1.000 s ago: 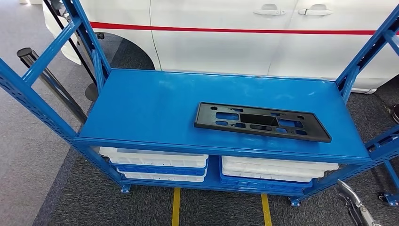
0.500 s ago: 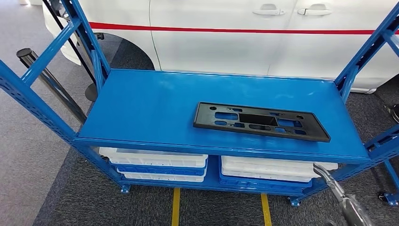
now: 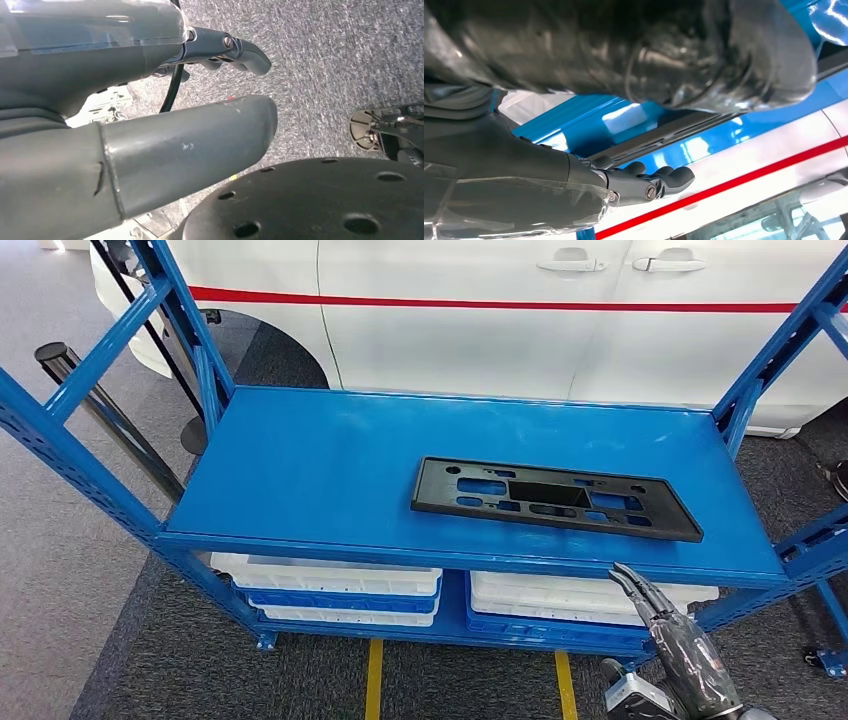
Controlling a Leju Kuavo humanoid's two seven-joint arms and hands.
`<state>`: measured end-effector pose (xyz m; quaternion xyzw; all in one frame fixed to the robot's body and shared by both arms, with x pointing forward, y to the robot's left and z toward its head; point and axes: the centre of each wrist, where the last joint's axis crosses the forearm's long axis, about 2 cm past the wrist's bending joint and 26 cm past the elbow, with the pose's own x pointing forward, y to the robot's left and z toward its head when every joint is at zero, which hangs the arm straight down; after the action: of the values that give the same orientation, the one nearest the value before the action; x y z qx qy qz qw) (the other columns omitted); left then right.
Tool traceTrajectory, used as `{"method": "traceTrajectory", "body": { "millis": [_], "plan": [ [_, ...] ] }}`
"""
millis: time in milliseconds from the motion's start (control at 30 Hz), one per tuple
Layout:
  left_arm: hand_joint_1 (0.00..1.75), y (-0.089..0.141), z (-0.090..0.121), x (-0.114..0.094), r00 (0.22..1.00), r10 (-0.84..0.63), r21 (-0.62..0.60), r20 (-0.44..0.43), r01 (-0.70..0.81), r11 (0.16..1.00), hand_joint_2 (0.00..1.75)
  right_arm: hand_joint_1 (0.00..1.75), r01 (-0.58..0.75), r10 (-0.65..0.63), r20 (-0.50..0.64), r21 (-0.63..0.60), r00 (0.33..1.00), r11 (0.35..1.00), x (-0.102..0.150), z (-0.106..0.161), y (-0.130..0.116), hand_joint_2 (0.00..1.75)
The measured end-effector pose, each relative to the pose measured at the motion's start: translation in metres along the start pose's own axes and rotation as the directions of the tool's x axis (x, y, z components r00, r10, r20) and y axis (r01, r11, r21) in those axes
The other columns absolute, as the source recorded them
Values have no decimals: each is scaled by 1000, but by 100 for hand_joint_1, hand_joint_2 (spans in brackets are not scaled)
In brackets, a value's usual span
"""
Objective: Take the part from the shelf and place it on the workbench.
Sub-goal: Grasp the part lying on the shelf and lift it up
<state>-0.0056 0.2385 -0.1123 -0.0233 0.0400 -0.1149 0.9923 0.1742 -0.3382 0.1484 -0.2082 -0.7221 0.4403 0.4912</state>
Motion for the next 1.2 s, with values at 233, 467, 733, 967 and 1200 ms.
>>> {"method": "traceTrajectory", "body": {
  "millis": [233,467,733,967,1200],
  "plan": [
    [0,2,0,0,1000,-3,2,-2,3,1000,0,0,4,-4,16,37,1000,999,4,-9,14,0],
    [0,3,0,-1,1000,-5,3,-3,5,1000,0,0,4,-4,16,45,1000,999,5,-11,19,87],
    [0,3,0,-1,1000,-3,-3,-4,3,1000,0,0,21,-19,47,-26,999,999,19,-18,24,175],
    [0,4,0,-1,1000,2,-3,-4,-2,1000,0,0,41,-36,83,-65,996,997,34,-24,27,175],
    [0,4,0,-1,1000,4,-1,-5,-4,1000,0,0,51,-43,100,-78,994,996,39,-26,28,175]
  ]
}}
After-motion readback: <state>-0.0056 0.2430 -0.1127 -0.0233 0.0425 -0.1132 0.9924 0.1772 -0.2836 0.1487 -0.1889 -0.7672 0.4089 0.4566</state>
